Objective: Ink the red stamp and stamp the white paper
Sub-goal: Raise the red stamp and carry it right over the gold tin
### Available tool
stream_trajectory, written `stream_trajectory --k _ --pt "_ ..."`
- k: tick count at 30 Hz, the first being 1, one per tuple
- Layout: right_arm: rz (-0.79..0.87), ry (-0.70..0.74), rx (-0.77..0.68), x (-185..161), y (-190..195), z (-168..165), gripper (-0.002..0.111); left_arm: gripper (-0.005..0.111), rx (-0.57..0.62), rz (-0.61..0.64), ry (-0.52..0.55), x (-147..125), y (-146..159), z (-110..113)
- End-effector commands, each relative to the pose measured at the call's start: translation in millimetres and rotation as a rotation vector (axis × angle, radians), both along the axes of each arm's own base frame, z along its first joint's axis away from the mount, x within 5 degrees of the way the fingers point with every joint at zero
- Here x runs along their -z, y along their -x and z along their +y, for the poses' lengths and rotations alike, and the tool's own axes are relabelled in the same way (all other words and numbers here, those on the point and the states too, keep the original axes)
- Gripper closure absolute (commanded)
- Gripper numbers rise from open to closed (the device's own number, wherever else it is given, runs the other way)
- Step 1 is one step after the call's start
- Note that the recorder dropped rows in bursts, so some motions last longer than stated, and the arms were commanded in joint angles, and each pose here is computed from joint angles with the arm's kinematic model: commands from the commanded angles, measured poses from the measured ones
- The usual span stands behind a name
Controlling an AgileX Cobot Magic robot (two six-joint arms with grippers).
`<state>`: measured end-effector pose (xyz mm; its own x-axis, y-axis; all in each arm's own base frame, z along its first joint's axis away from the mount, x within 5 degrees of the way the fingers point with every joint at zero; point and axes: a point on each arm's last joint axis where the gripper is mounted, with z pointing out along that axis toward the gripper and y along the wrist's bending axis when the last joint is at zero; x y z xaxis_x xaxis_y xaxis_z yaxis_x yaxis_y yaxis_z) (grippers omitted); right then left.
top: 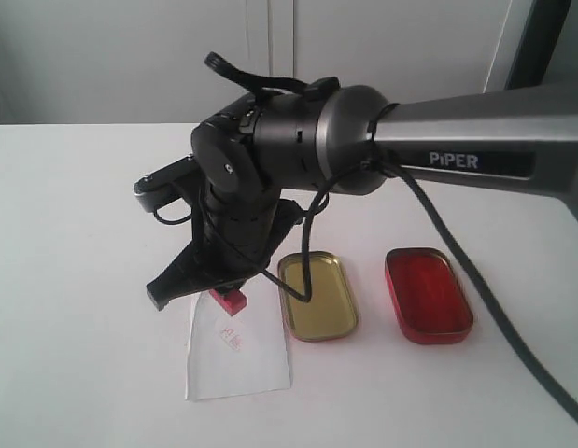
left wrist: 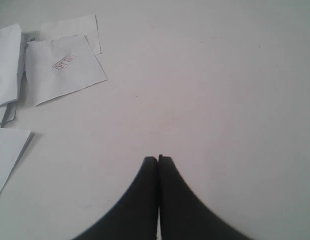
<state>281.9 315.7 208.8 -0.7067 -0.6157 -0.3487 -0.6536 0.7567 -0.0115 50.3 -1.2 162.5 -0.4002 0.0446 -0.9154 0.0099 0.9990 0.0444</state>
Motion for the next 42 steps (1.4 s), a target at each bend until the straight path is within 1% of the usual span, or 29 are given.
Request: stream_trajectory --k 1,8,16,18,23,33,42 --pt "0.001 0.002 0.04 -6 -9 -13 0.108 0.107 -0.001 -0.008 0.013 0 0 0" --pt "0.029 -0.023 0.083 -9 -16 -23 0.108 0.107 -0.001 -0.008 0.013 0 0 0" --pt "0.139 -0.147 0.1 -13 -27 -36 0.108 0.107 -0.001 -0.008 0.013 0 0 0" --pt "0.146 -0.159 0.095 -17 -29 -41 0.108 0.107 -0.001 -0.008 0.013 0 0 0" --pt "0.144 -0.182 0.147 -24 -34 -60 0.108 0.107 -0.001 -0.008 0.013 0 0 0" --pt "0.187 -0.301 0.205 -19 -25 -102 0.108 0.107 -0.001 -0.008 0.013 0 0 0" --pt "0.183 -0.35 0.245 -15 -13 -125 0.108 0.107 -0.001 -0.008 0.013 0 0 0"
